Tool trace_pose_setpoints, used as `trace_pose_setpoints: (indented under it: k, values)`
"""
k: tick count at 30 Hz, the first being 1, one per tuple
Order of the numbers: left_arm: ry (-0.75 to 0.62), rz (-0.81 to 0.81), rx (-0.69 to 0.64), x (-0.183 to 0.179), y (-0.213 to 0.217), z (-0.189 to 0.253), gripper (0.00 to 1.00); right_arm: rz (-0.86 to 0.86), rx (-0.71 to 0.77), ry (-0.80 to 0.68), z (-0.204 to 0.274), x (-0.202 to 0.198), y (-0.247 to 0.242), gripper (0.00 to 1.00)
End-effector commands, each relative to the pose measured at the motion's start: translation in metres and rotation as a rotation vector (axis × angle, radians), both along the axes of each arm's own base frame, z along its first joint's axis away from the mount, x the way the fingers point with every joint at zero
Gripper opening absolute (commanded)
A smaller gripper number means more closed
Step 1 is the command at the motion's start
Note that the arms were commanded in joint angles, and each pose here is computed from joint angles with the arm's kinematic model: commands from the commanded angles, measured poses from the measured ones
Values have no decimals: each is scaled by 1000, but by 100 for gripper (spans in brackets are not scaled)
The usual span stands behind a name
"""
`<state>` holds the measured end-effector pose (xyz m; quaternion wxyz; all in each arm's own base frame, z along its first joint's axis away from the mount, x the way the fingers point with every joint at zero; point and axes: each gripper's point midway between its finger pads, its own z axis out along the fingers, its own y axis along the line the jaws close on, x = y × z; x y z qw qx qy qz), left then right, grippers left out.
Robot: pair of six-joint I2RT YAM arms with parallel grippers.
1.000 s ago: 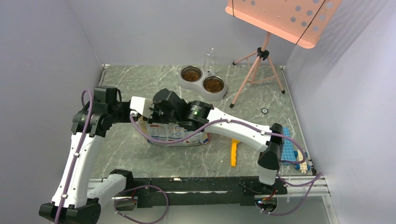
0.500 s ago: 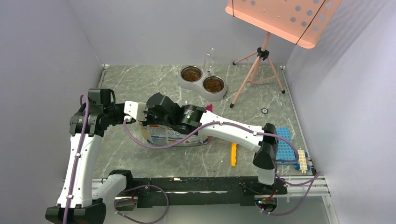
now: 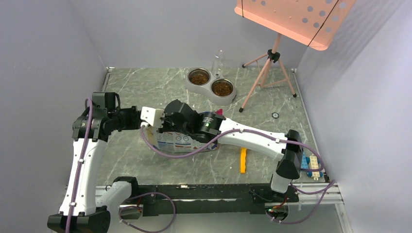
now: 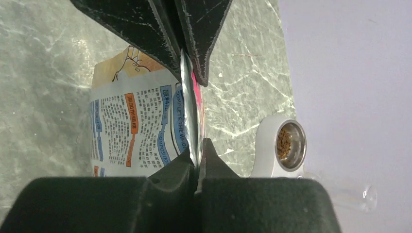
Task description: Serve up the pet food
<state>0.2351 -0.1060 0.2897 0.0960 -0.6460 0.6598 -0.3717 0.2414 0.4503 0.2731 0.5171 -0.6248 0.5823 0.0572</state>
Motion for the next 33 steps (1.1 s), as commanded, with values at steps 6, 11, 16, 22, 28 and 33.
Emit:
trace_pose_setpoints:
  k: [6,11,16,22,28,33]
  values:
    - [-69,64,37,-6,14,21,0,-115,-53,26,0,14,-62,0]
    - [-61,84,57,-4,21,20,0,-44,6,22,13,-7,-90,0]
    - [-63,85,60,-5,22,20,0,-31,-17,27,14,-13,-108,0]
    - [-72,57,62,-4,19,21,0,4,52,71,34,-9,-95,0]
    - [-126,18,11,-3,7,22,31,42,114,104,53,1,-52,0]
    - [-127,-12,2,-2,-5,19,52,84,100,102,58,2,-32,0]
